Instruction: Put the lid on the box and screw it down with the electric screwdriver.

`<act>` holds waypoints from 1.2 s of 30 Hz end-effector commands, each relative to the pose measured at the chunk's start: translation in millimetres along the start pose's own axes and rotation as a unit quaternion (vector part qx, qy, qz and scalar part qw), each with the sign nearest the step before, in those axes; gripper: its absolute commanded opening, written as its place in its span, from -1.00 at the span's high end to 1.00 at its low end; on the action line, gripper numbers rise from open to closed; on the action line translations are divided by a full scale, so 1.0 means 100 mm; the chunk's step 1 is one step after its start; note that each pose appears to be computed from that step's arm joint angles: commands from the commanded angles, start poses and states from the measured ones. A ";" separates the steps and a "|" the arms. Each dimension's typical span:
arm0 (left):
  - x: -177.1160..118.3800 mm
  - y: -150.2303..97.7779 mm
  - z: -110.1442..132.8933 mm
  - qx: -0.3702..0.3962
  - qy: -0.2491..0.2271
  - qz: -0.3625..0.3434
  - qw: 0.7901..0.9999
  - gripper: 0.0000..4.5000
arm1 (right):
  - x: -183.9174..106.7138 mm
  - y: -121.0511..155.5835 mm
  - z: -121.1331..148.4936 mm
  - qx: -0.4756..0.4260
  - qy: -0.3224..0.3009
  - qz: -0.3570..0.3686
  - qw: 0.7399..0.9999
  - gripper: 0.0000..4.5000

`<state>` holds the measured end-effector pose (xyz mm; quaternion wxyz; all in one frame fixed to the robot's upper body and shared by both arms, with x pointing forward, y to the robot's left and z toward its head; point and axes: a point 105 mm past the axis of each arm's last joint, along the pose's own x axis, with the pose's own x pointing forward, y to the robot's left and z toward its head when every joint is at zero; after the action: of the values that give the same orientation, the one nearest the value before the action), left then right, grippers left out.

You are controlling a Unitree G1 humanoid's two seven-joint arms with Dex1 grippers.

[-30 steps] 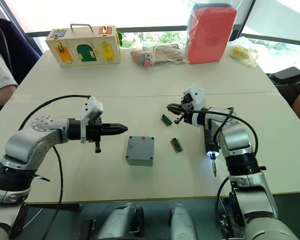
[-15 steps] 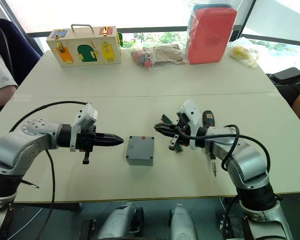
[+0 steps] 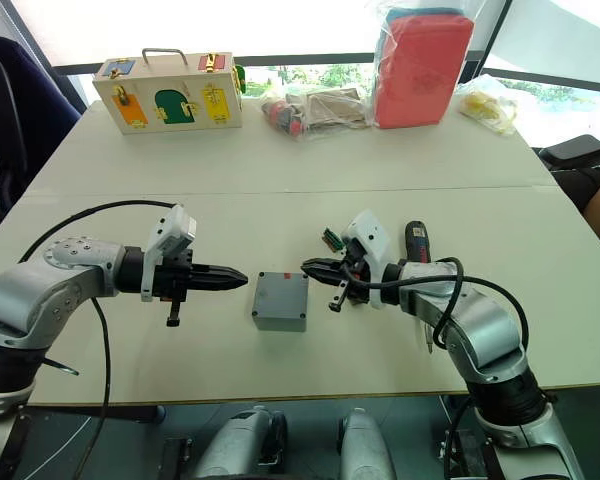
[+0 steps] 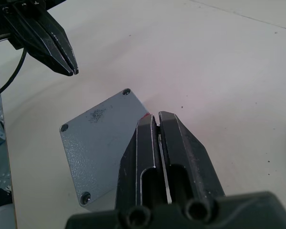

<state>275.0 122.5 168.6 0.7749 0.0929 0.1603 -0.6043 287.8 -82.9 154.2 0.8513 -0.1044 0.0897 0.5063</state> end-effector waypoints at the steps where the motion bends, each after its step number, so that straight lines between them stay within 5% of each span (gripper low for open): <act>1: 0.00 -0.01 0.04 0.015 0.001 0.002 1.000 1.00 | 0.01 0.00 0.05 -0.012 -0.012 0.001 1.000 0.99; 16: 0.01 -0.01 0.05 0.019 0.001 0.005 1.000 1.00 | 0.07 0.01 -0.05 -0.015 0.002 0.006 1.000 0.99; 19: 0.01 -0.01 0.06 0.019 0.000 0.005 1.000 1.00 | 0.07 0.00 -0.05 -0.017 0.003 0.005 1.000 0.68; 26: 0.02 0.00 0.09 0.024 -0.005 0.003 1.000 1.00 | -0.03 -0.10 0.08 -0.014 -0.014 -0.017 1.000 -0.52; 31: 0.08 -0.05 0.26 0.054 -0.022 -0.027 0.998 1.00 | -0.36 -0.49 0.46 0.049 -0.062 -0.119 0.990 -0.52; 36: 0.21 -0.14 0.44 0.108 -0.029 -0.074 0.991 1.00 | -0.87 -1.00 0.60 0.119 -0.030 -0.263 0.957 -0.98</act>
<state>275.2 93.9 191.4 0.7355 0.1228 0.1100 -0.6572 331.3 -157.8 231.6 0.9419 -0.0313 0.0786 0.3251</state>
